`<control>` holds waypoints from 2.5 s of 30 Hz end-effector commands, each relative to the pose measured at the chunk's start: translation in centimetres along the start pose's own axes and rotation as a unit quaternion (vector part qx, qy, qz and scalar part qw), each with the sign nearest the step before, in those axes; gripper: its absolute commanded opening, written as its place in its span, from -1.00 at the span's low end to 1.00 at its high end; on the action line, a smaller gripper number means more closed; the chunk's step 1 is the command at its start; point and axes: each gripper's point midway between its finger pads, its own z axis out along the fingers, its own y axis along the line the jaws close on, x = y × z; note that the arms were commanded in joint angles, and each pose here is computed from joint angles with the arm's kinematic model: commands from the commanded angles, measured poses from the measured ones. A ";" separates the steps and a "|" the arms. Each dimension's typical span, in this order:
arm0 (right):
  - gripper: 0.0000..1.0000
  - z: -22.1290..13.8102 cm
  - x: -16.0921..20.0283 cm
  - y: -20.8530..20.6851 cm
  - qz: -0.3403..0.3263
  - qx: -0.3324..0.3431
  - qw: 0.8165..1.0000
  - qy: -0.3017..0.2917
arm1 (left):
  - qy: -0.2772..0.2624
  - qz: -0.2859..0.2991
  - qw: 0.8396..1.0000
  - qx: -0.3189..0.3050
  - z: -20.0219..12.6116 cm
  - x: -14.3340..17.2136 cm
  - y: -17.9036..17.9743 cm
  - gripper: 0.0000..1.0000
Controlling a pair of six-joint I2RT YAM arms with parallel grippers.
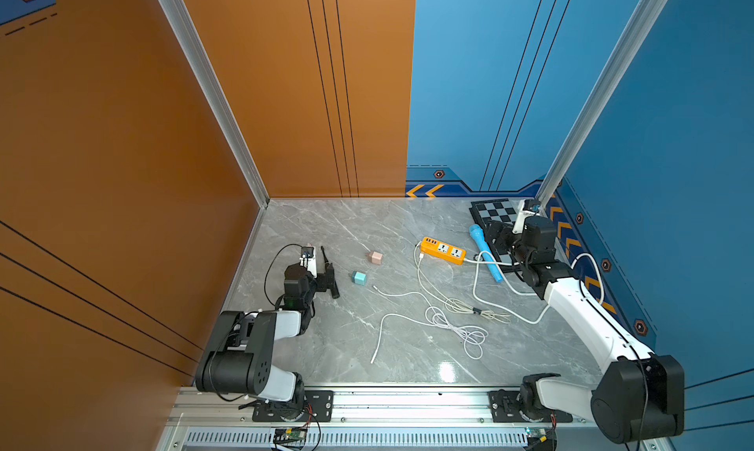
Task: Charge the electric toothbrush
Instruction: Pick up the charging cable from the center of the board.
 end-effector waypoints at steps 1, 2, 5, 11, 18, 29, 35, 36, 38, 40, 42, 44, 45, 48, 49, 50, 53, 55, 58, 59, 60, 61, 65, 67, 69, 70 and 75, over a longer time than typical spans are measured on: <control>0.95 -0.1 7.2 3.4 0.006 -0.065 0.987 0.149 | 0.027 -0.022 0.996 -0.086 -2.5 -4.5 0.5 0.96; 0.95 -0.2 7.5 4.4 0.002 -0.078 0.984 0.157 | 0.038 -0.037 0.996 -0.076 -3.3 -5.1 -0.7 0.95; 0.96 -0.4 8.2 7.0 -0.011 -0.111 0.978 0.174 | 0.068 -0.048 0.996 -0.005 -6.0 -6.4 -7.3 0.91; 0.96 -0.1 9.0 8.2 -0.001 -0.122 0.974 0.190 | 0.209 0.047 0.972 0.092 -13.8 -1.9 -15.6 0.81; 0.96 0.0 9.0 7.7 0.001 -0.112 0.975 0.190 | 0.374 0.042 0.917 0.135 -21.7 6.0 -17.2 0.61; 0.96 0.2 10.2 7.2 -0.001 -0.101 0.974 0.202 | 0.484 0.097 0.860 0.126 -24.3 13.3 -16.9 0.23; 0.96 0.6 10.3 7.0 -0.002 -0.092 0.975 0.203 | 0.497 0.106 0.849 0.143 -23.9 15.4 -18.1 0.07; 0.96 0.5 10.3 7.0 -0.002 -0.092 0.975 0.203 | 0.498 0.110 0.848 0.141 -23.7 15.8 -18.1 0.05; 0.96 0.5 10.2 7.0 -0.003 -0.092 0.975 0.201 | 0.497 0.121 0.848 0.140 -23.3 16.1 -18.3 0.01; 0.96 0.5 10.2 6.8 -0.004 -0.089 0.975 0.201 | 0.495 0.126 0.847 0.147 -22.9 16.5 -18.9 -0.03; 0.96 0.5 10.2 6.7 -0.007 -0.088 0.975 0.202 | 0.500 0.126 0.843 0.151 -22.7 17.5 -19.2 -0.07; 0.96 0.6 10.3 6.4 -0.009 -0.083 0.976 0.203 | 0.510 0.131 0.837 0.147 -22.6 18.4 -19.2 -0.14; 0.96 0.7 10.3 6.3 -0.008 -0.082 0.976 0.204 | 0.513 0.137 0.835 0.146 -22.6 18.7 -19.2 -0.17; 0.96 0.7 10.2 6.2 -0.002 -0.082 0.975 0.204 | 0.513 0.147 0.833 0.149 -22.7 18.9 -19.3 -0.25; 0.96 0.7 10.2 6.2 0.000 -0.083 0.975 0.205 | 0.512 0.149 0.833 0.149 -22.7 18.9 -19.2 -0.27; 0.96 0.7 10.1 6.3 0.001 -0.084 0.975 0.204 | 0.511 0.153 0.833 0.149 -22.8 19.0 -19.0 -0.30; 0.96 0.7 9.6 6.5 0.005 -0.087 0.976 0.201 | 0.509 0.166 0.833 0.139 -22.7 19.5 -18.2 -0.46; 0.96 0.7 9.4 6.7 0.007 -0.089 0.976 0.199 | 0.508 0.174 0.833 0.135 -22.5 19.7 -17.8 -0.57; 0.96 0.5 9.0 7.0 0.013 -0.095 0.976 0.197 | 0.483 0.185 0.844 0.142 -21.9 18.6 -17.8 -0.68; 0.96 0.4 8.9 7.2 0.016 -0.099 0.975 0.198 | 0.468 0.189 0.851 0.147 -21.5 17.7 -18.0 -0.73; 0.96 0.3 8.8 7.3 0.019 -0.102 0.975 0.199 | 0.449 0.193 0.859 0.151 -21.1 16.8 -18.1 -0.83; 0.96 0.2 8.6 7.5 0.022 -0.106 0.974 0.199 | 0.424 0.203 0.869 0.154 -20.6 15.6 -18.2 -0.87; 0.97 -0.4 8.6 8.1 0.056 -0.135 0.966 0.212 | 0.291 0.263 0.914 0.107 -17.4 9.5 -17.5 -1.00; 0.96 -0.7 8.7 8.3 0.078 -0.153 0.959 0.226 | 0.237 0.291 0.925 0.052 -15.6 6.4 -16.4 -1.00; 0.91 -1.1 8.8 8.9 0.091 -0.175 0.951 0.238 | 0.210 0.315 0.925 0.031 -13.9 4.1 -16.2 -1.00; 0.89 -1.4 9.0 9.2 0.092 -0.188 0.947 0.244 | 0.180 0.339 0.923 0.008 -12.9 2.4 -16.1 -1.00; 0.83 -3.5 9.4 11.4 0.070 -0.250 0.924 0.282 | 0.125 0.421 0.898 -0.008 -9.7 -1.8 -17.2 -1.00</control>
